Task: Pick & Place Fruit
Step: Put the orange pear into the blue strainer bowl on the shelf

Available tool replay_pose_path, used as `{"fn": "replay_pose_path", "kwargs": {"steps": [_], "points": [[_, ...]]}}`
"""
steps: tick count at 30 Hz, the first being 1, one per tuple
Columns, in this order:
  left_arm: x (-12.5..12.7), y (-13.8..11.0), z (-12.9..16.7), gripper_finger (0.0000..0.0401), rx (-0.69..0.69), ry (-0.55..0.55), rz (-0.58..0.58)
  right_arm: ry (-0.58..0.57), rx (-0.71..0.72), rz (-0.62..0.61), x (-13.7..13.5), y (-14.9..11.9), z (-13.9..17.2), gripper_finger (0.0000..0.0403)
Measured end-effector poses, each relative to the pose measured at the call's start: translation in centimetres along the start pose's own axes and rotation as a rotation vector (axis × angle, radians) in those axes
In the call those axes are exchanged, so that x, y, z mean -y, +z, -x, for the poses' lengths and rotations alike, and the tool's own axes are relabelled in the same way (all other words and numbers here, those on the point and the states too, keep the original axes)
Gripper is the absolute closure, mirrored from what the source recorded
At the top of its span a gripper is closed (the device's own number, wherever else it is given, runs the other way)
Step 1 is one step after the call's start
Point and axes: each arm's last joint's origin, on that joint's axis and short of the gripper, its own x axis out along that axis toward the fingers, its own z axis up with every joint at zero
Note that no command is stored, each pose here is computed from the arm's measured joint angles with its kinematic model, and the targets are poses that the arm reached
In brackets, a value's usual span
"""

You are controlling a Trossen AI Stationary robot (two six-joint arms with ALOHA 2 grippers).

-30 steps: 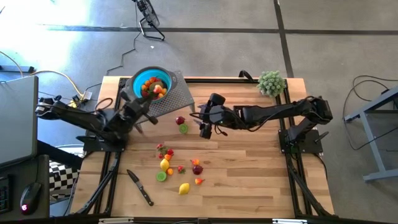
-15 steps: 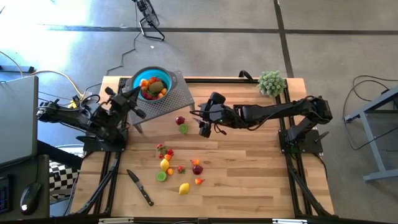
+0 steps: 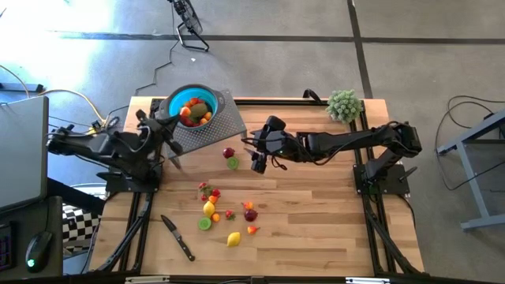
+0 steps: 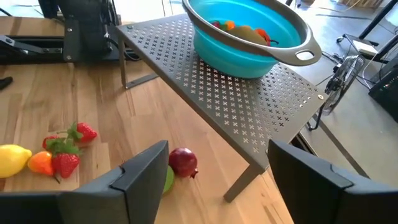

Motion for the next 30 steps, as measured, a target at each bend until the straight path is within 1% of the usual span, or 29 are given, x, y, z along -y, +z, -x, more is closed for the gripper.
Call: {"fn": "replay_pose_path", "kwargs": {"steps": [5, 9, 16, 25, 30], "points": [[-1.0, 1.5, 0.5, 0.0401, -0.102, -0.024, 0.006, 0.000, 0.007, -0.003, 0.0, 0.1, 0.0, 0.0136], [-1.4, 1.7, 0.7, 0.0401, -0.193, -0.026, 0.029, 0.001, 0.017, -0.007, 0.0, 0.2, 0.0, 0.0136], [-0.5, 1.1, 0.2, 0.0401, -0.243, 0.031, 0.006, 0.001, 0.018, -0.008, 0.0, 0.2, 0.0, 0.0136], [-0.2, -0.1, 0.1, 0.0401, -0.305, 0.104, 0.015, 0.001, 0.018, -0.008, 0.0, 0.2, 0.0, 0.0136], [0.2, -0.6, -0.1, 0.0401, -0.317, 0.151, 0.013, 0.001, 0.018, -0.009, 0.0, 0.2, 0.0, 0.0136]]}}
